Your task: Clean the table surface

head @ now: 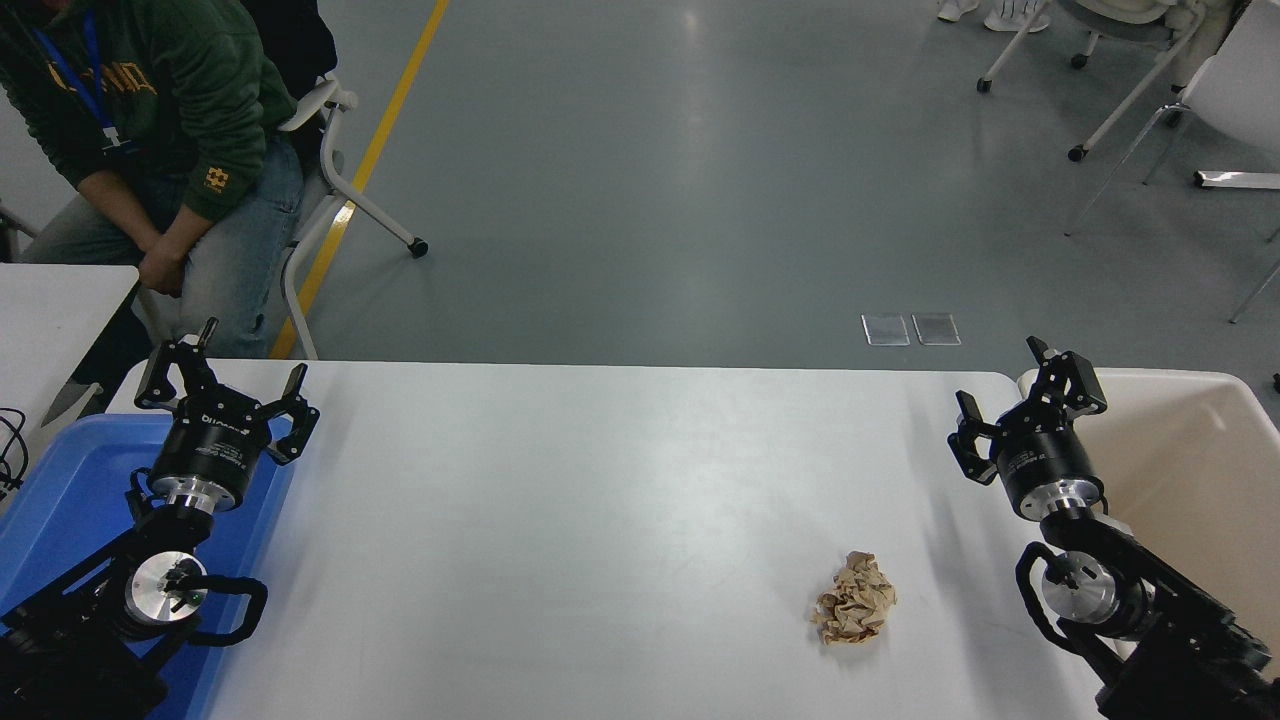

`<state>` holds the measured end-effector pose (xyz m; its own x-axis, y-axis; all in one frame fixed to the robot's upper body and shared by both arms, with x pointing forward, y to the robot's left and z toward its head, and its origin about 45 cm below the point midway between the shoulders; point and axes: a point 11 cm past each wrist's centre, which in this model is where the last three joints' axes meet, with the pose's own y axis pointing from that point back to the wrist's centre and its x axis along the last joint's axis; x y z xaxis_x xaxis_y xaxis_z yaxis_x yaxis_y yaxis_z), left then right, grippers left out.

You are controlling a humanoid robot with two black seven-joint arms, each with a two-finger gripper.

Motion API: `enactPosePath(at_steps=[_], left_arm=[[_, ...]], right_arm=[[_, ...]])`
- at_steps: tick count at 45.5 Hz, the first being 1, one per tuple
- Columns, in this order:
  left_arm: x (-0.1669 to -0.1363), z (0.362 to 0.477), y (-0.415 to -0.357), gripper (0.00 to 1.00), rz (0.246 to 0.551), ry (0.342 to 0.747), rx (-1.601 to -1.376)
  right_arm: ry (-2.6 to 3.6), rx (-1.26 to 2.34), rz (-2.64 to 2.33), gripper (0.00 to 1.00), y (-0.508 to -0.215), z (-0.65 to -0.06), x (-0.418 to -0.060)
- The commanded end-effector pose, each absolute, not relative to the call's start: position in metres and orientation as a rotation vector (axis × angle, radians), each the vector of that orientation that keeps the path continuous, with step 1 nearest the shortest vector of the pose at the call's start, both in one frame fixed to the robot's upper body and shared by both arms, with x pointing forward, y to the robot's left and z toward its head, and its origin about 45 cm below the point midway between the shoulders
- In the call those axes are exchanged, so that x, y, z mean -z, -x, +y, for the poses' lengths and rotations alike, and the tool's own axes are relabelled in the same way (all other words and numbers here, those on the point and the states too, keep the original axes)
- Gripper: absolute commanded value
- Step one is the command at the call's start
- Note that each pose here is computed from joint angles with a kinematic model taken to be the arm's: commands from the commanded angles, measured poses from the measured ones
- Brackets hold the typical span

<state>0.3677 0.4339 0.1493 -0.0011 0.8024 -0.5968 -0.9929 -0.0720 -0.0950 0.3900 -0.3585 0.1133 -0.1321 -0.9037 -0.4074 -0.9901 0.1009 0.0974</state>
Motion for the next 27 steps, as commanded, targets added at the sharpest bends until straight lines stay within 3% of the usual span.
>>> enactPosePath(at_steps=[1, 10, 17, 27], left_arm=[[-0.1493, 0.434, -0.3678, 0.99, 0.412, 0.593, -1.549], [-0.1493, 0.434, -0.3678, 0.99, 0.412, 0.593, -1.549], [-0.1493, 0.434, -0.3678, 0.99, 0.412, 0.593, -1.549], [-0.1493, 0.434, -0.3678, 0.99, 0.412, 0.593, -1.549]], right_arm=[[1.908, -0.537, 2.139, 1.0, -0.391, -0.356, -0.111], [1.908, -0.553, 2.146, 1.0, -0.389, -0.36, -0.11], [1.954, -0.523, 2.095, 1.0, -0.389, -0.362, -0.128], [2.185, -0.572, 2.049, 1.0, -0.372, -0.343, -0.141]])
